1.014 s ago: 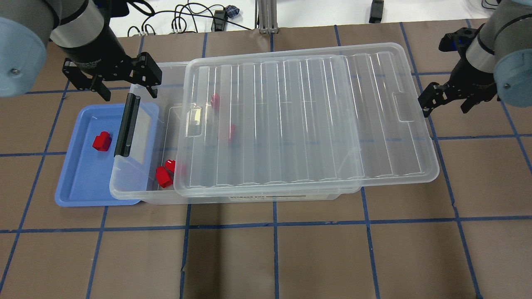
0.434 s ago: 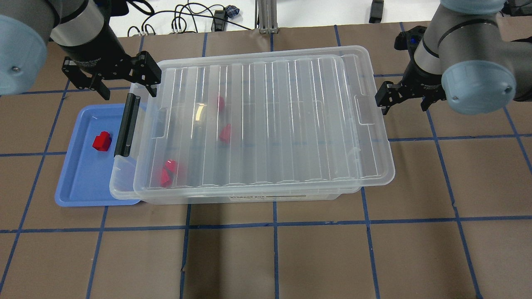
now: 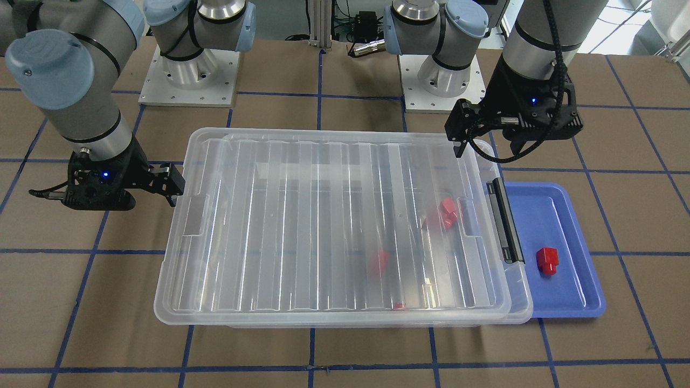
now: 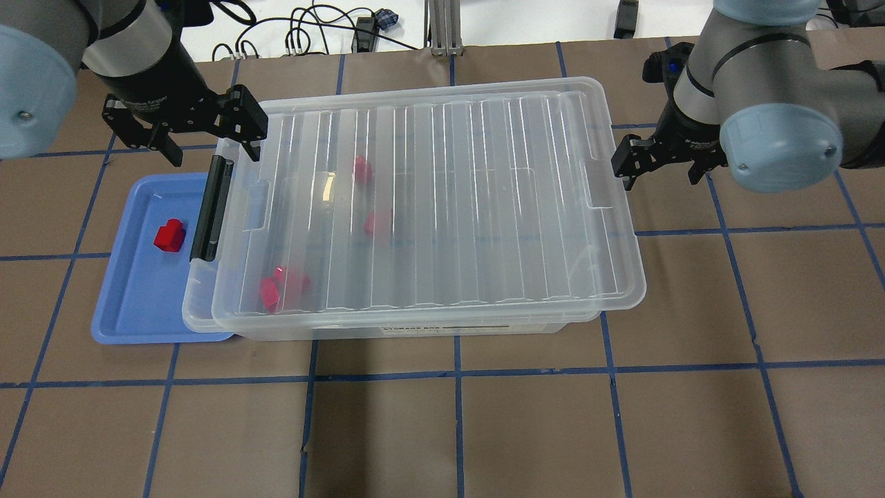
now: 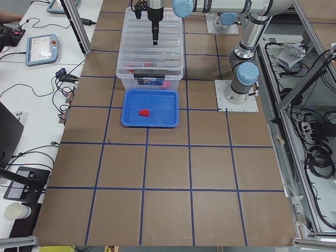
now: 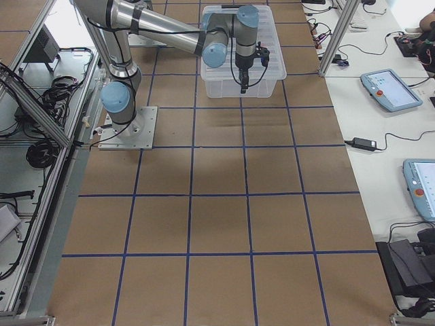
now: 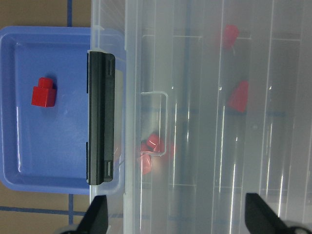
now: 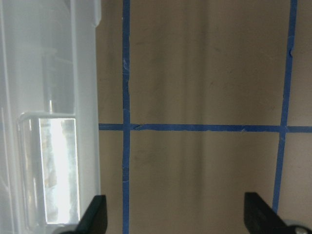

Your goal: Place red block in blue tray from box

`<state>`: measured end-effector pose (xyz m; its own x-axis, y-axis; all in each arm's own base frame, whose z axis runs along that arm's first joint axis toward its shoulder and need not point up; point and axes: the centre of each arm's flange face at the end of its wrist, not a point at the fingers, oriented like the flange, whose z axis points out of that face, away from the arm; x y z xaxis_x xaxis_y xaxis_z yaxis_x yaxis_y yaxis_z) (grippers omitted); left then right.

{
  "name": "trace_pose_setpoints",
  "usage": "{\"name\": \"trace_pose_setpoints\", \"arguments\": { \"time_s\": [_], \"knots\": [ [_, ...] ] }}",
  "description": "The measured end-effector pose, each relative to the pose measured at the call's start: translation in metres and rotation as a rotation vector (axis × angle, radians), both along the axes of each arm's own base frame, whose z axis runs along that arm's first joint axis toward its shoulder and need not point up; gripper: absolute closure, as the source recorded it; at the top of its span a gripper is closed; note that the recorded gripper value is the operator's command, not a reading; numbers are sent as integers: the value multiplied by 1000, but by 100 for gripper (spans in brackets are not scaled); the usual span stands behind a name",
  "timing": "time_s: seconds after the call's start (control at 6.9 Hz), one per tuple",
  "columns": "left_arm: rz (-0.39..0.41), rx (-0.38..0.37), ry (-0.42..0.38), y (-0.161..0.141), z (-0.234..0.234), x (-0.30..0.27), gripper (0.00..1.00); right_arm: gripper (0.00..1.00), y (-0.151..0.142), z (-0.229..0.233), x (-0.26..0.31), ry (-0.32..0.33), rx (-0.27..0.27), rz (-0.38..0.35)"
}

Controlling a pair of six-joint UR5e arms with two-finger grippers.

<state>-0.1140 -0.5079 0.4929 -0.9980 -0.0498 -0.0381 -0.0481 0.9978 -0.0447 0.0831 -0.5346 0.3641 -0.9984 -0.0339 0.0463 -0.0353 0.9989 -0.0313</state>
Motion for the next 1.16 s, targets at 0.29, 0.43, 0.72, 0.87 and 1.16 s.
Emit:
{"name": "trace_pose_setpoints", "arguments": {
  "time_s": [0.29,0.43,0.72,0.87,1.16],
  "knots": [
    [0,-1,-1,1,1,0,0,0,-4,25,0,5,-34,4],
    [0,-1,-1,1,1,0,0,0,-4,50,0,7,-50,5],
    [-1,3,-1,2,-1,-1,0,0,7,107,16,5,-62,22],
    [-1,3,-1,2,-1,-1,0,0,13,129,35,3,-63,36],
    [-1,6,-1,1,-1,-1,0,0,19,141,54,-2,-46,39]
  ]
}}
